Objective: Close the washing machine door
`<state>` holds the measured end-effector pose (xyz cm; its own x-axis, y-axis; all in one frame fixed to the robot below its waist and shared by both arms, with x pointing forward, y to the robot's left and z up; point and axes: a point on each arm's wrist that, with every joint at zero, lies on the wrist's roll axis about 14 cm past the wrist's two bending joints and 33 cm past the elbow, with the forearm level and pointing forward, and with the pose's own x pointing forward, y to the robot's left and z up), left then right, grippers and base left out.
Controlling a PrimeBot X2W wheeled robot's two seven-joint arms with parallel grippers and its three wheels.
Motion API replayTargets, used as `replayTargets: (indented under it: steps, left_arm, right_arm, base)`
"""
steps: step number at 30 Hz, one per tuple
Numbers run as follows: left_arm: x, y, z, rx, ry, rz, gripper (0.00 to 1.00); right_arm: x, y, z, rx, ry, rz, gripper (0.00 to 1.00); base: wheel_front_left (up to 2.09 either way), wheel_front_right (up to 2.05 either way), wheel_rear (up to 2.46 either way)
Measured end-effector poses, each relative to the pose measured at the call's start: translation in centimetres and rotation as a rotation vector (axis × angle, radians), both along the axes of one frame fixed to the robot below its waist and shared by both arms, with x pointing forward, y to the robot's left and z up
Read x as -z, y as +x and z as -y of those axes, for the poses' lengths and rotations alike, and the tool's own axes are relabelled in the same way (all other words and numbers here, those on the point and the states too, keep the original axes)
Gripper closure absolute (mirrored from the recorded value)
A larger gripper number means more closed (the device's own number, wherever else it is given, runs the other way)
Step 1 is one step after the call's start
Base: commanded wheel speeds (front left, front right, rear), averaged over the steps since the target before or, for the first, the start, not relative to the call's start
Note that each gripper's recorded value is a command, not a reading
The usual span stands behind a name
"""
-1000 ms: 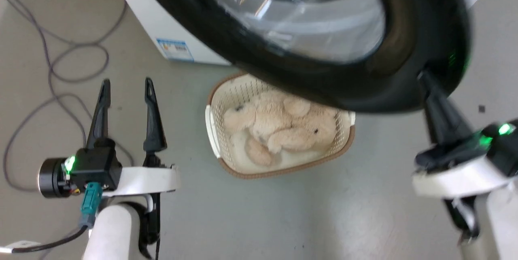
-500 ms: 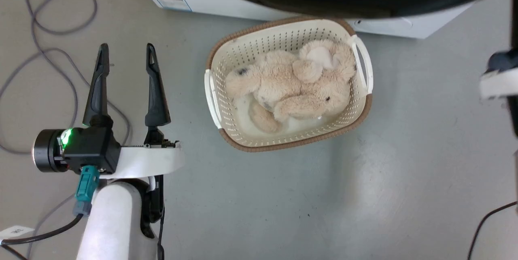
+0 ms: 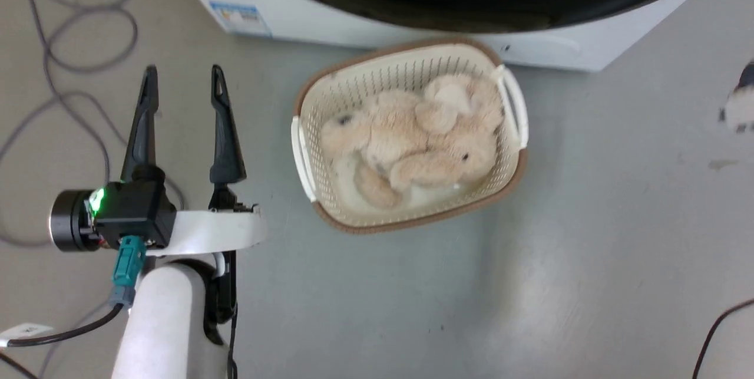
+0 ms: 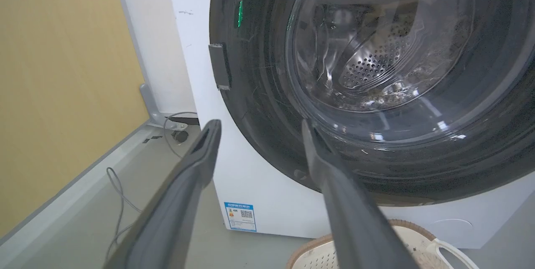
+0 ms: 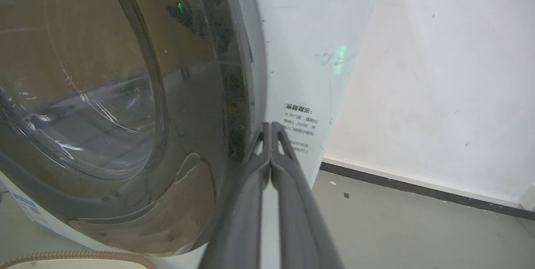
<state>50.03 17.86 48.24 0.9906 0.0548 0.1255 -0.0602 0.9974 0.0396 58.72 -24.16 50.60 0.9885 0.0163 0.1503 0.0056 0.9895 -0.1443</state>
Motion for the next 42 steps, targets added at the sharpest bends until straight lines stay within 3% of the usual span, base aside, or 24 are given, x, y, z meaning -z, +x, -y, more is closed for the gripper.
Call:
replayTargets:
  steps: [10, 18, 19, 20, 21, 22, 30, 40, 41, 42]
  left_arm:
    - [-2.0, -4.5, -0.8, -0.026, -0.001, -0.005, 0.00]
    - [-4.1, -8.0, -0.3, -0.013, -0.004, 0.022, 0.00]
    - [-4.3, -8.4, -0.3, -0.012, -0.005, 0.028, 0.00]
    - [-4.6, -8.8, -0.2, -0.010, -0.004, 0.035, 0.00]
    - [-4.9, -9.2, -0.2, -0.009, -0.004, 0.040, 0.00]
    - [-5.1, -9.5, -0.1, -0.006, -0.004, 0.044, 0.00]
    - [-5.3, -11.8, 0.7, 0.029, -0.003, 0.047, 0.00]
    - [-5.3, -12.5, 0.2, 0.026, -0.011, 0.045, 0.00]
    - [-5.2, -12.5, 0.2, 0.026, -0.017, 0.043, 1.00]
    - [-5.2, -12.5, 0.2, 0.027, -0.019, 0.041, 1.00]
  right_arm:
    - [-5.4, -8.5, 3.9, 0.134, -0.050, 0.086, 1.00]
    - [-7.4, -15.6, 1.7, 0.107, -0.061, 0.125, 1.00]
    - [-7.4, -16.4, 1.2, 0.098, -0.054, 0.126, 0.96]
    - [-7.3, -17.1, 0.8, 0.089, -0.042, 0.124, 0.73]
    - [-7.2, -17.7, 0.3, 0.078, -0.031, 0.122, 0.44]
    - [-7.1, -18.4, -0.2, 0.066, -0.024, 0.120, 0.00]
    - [-6.9, -22.4, -1.3, 0.051, 0.039, 0.127, 0.00]
    - [-4.3, -24.1, -2.1, 0.039, 0.125, 0.062, 0.00]
    - [-4.2, -24.1, -2.2, 0.036, 0.136, 0.059, 1.00]
    - [-4.2, -24.1, -2.3, 0.035, 0.136, 0.057, 1.00]
  base:
    - [0.00, 0.00, 0.00]
    - [0.00, 0.00, 0.00]
    - [0.00, 0.00, 0.00]
    - [0.00, 0.00, 0.00]
    - [0.00, 0.00, 0.00]
    - [0.00, 0.00, 0.00]
    - [0.00, 0.00, 0.00]
    - [0.00, 0.00, 0.00]
    - [0.00, 0.00, 0.00]
    - [0.00, 0.00, 0.00]
